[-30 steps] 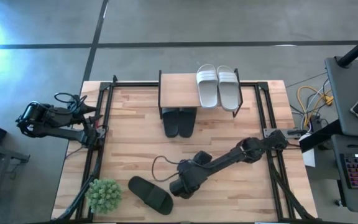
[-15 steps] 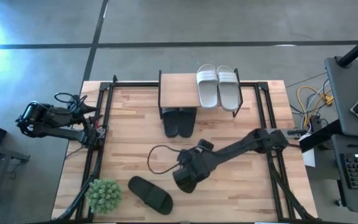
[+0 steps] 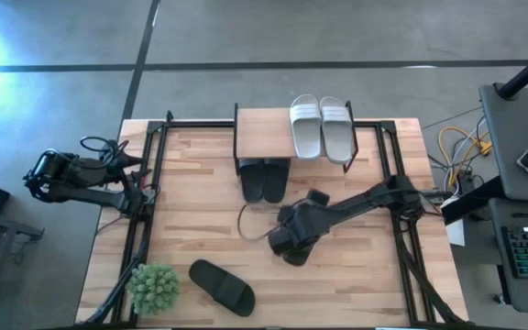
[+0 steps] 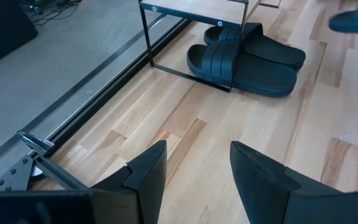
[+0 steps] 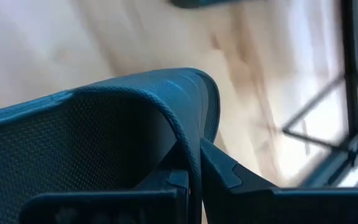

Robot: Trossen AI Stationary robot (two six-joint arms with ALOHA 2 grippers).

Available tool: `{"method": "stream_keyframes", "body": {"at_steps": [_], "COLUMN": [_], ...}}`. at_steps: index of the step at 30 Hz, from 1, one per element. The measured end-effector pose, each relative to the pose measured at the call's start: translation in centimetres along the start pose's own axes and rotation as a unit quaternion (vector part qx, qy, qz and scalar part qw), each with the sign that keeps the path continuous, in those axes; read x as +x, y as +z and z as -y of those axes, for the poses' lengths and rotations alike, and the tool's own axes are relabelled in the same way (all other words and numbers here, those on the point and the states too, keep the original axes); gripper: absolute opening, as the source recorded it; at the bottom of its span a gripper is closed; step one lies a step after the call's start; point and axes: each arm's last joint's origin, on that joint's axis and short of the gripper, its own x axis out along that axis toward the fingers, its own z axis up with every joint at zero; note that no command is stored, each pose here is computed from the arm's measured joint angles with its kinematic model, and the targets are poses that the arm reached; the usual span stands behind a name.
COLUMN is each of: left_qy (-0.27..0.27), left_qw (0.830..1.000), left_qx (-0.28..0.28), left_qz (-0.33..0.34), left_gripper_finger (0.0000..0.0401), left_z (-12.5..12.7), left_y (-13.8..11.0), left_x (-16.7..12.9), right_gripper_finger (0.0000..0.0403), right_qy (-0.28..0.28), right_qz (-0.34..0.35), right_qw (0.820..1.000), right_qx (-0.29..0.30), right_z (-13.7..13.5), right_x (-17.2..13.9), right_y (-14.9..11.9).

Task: Pick and place slides into the shelf
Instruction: Put the black slide near the shelf

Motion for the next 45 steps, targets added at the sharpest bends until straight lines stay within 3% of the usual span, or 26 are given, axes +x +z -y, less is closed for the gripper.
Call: {"method": "stream_keyframes", "body": {"at_steps": [6,11,27,38,45], "left_qy": [0.000,0.000,0.011,0.057,0.077], "left_qw": [1.000,1.000,1.000,0.986,0.987], "left_qx": [0.000,0.000,-0.009,-0.153,-0.143], "left_qz": [0.000,0.001,0.011,0.027,0.022], "left_gripper_finger": [0.0162,0.0162,0.0162,0.0162,0.0162], "left_z": [0.0,0.0,0.3,0.6,0.9], "left_y": [0.0,0.0,0.3,0.9,1.0], "left_x": [0.0,0.0,0.4,0.8,1.3], "right_gripper_finger": [0.0012,0.0012,0.0013,0.0013,0.0013], "right_qy": [-0.017,-0.028,-0.049,-0.099,-0.107], "right_qz": [-0.012,-0.019,-0.012,0.075,0.075], "right_qw": [0.995,0.993,0.999,0.991,0.989], "right_qx": [0.095,0.115,0.013,-0.038,-0.064], "right_z": [3.2,5.0,4.7,4.0,3.4], "right_x": [0.2,0.6,2.3,2.6,4.3], "right_y": [-3.0,-5.3,-6.8,-9.4,-10.4]}}
